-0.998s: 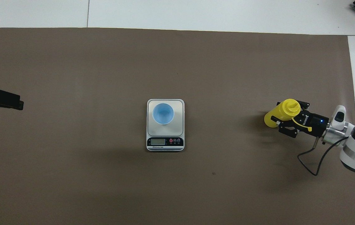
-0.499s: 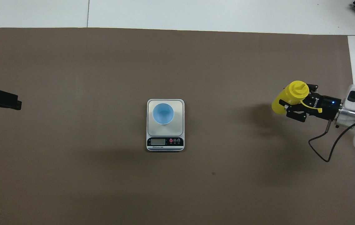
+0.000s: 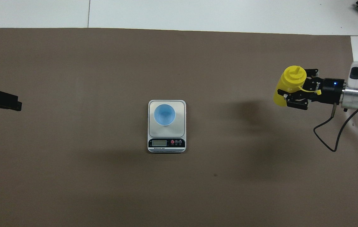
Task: Pour seasoning into cup on scale with both arms
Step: 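Lift the yellow bottle with the right gripper toward the cup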
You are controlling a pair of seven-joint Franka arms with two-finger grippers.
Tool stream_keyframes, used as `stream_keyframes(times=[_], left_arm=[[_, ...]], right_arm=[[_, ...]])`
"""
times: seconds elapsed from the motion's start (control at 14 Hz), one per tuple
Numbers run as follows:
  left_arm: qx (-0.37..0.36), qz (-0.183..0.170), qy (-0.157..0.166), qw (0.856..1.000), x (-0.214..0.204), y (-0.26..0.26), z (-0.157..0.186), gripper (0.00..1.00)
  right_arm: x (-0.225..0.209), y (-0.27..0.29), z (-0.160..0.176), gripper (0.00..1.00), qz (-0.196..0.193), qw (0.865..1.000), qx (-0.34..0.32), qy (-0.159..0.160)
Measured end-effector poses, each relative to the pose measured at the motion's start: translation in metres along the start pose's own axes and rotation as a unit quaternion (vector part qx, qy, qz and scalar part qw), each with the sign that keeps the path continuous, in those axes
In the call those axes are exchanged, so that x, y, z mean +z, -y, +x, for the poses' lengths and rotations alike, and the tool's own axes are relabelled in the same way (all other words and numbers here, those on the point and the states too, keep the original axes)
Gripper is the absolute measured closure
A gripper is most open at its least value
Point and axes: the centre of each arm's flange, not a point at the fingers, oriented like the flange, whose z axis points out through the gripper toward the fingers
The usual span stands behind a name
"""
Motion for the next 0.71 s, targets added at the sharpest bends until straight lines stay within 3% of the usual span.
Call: stream_keyframes(times=[0.14,0.43,0.71], left_arm=[[0.0,0.0,0.0,1.0,0.0,0.0,0.0,0.0],[0.0,0.0,0.0,1.0,0.0,0.0,0.0,0.0],[0.0,0.0,0.0,1.0,0.0,0.0,0.0,0.0]], right_arm=[[0.014,0.01,0.03,0.47,0.001,0.999,-0.016,0.036],[0.058,0.034,0.069,0.47,-0.009,0.995,-0.075,0.07],[0.11,0.072,0.109,0.47,-0.024,0.976,-0.162,0.144]])
